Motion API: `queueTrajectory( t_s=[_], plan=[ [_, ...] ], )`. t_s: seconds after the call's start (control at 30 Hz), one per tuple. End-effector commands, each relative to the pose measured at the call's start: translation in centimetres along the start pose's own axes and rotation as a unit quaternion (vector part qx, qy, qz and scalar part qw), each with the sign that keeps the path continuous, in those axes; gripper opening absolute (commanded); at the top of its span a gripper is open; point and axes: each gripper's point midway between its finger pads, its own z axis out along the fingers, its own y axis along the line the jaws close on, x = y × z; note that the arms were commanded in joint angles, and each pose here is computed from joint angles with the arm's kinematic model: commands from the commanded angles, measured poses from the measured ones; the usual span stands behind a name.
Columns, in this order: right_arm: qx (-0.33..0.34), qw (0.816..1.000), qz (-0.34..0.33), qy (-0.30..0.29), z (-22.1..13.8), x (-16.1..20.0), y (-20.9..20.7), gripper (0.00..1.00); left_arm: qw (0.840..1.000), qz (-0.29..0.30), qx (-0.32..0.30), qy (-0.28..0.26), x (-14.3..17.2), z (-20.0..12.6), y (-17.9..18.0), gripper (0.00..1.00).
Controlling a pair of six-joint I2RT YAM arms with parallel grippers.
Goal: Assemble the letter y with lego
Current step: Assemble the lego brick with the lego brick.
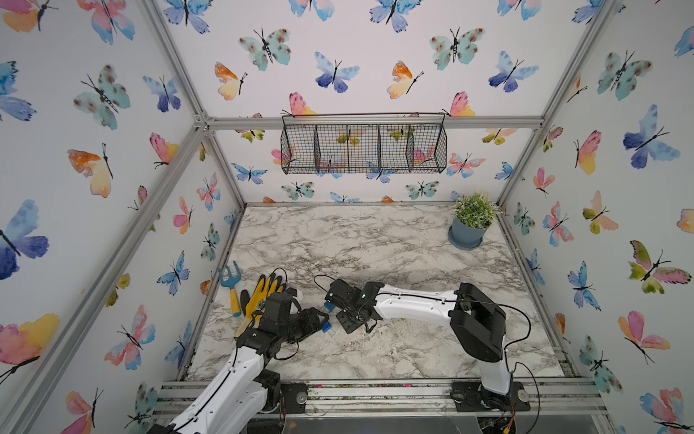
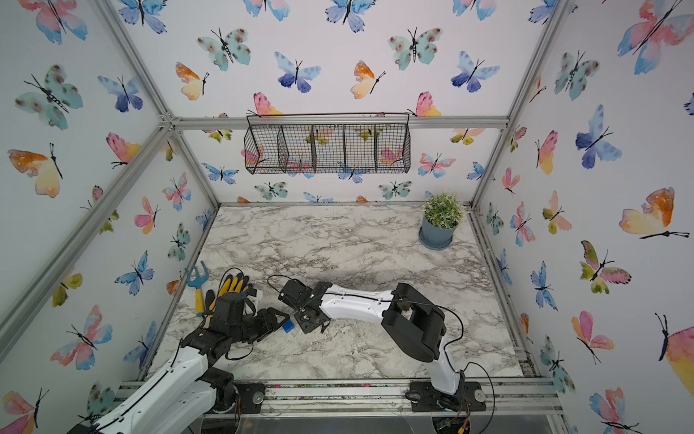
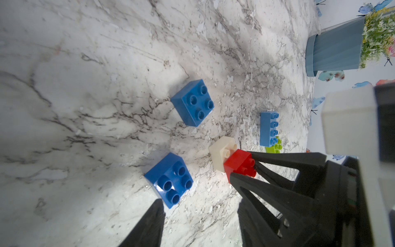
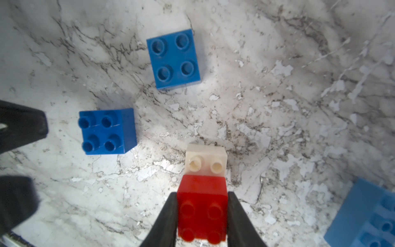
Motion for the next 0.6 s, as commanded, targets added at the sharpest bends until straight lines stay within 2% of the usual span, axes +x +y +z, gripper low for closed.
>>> queueTrajectory(
  t_s=[0.0,0.13,0.27,0.57],
  plan=[
    [0.033,0.994,-0.007,0.104,3.4,5.6,-1.5,0.33,1.0,0.002,0.008,0.004,0.2,0.0,-0.3,0.56],
    [0.051,0.994,0.003,0.099,3.1,5.2,-2.2,0.32,1.0,0.002,0.008,0.005,0.2,0.0,-0.3,0.56],
    [0.085,0.989,0.021,0.119,3.8,6.2,-3.2,0.31,1.0,0.001,0.009,0.004,0.2,0.0,-0.3,0.56],
    [0.065,0.989,0.066,0.118,4.8,7.0,-2.6,0.3,1.0,0.0,0.009,0.004,0.3,0.0,-0.2,0.56]
  ],
)
